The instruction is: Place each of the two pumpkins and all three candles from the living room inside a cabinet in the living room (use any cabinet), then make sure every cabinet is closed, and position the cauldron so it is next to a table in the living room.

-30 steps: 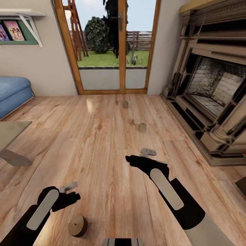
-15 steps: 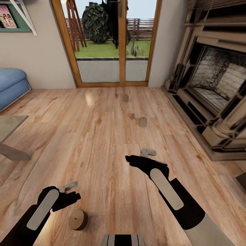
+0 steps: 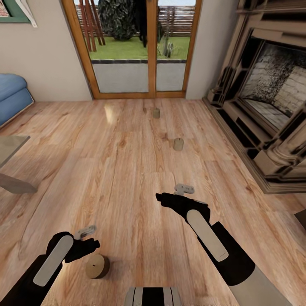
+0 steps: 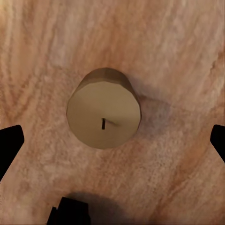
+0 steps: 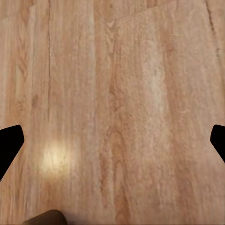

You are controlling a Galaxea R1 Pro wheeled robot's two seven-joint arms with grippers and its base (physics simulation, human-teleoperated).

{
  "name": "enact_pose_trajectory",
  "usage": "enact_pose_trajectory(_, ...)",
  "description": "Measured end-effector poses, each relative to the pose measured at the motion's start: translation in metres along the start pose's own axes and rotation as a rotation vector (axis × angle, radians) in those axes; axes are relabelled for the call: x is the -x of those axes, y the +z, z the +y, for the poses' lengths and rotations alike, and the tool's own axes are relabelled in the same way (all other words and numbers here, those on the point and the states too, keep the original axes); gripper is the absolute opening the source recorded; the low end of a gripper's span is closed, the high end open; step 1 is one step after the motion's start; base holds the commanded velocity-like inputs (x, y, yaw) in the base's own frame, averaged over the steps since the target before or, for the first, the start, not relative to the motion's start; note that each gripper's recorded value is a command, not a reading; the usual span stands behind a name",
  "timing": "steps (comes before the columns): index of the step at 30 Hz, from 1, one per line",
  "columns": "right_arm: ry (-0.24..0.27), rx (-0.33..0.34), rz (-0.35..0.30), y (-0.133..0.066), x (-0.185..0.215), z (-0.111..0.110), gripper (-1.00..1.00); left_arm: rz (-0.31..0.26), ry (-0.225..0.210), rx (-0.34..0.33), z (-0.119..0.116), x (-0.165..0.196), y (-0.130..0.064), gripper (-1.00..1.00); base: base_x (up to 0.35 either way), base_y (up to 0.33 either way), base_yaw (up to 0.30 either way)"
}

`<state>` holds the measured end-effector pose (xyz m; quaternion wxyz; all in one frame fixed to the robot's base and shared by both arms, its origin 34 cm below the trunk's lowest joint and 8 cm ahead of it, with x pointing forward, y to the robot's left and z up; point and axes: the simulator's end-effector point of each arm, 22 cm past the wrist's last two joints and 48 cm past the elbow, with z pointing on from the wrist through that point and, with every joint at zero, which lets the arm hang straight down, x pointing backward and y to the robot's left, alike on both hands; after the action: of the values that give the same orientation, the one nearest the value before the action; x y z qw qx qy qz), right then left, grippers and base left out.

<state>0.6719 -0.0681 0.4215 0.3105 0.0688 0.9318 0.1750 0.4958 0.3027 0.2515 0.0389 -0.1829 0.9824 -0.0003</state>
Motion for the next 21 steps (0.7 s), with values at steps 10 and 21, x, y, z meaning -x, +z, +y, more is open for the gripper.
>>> enact_pose_trajectory(10, 0.009, -0.006, 0.025, 0.012, -0.012, -0.006, 1.0, 0.025, 0.001, 0.011, 0.003, -0.007, 0.012, 1.0, 0.0, 0.0, 0.0)
enact_pose_trajectory(21, 0.019, -0.013, 0.06, 0.026, -0.027, -0.014, 1.0, 0.058, 0.002, 0.026, 0.007, -0.017, 0.027, 1.0, 0.0, 0.0, 0.0)
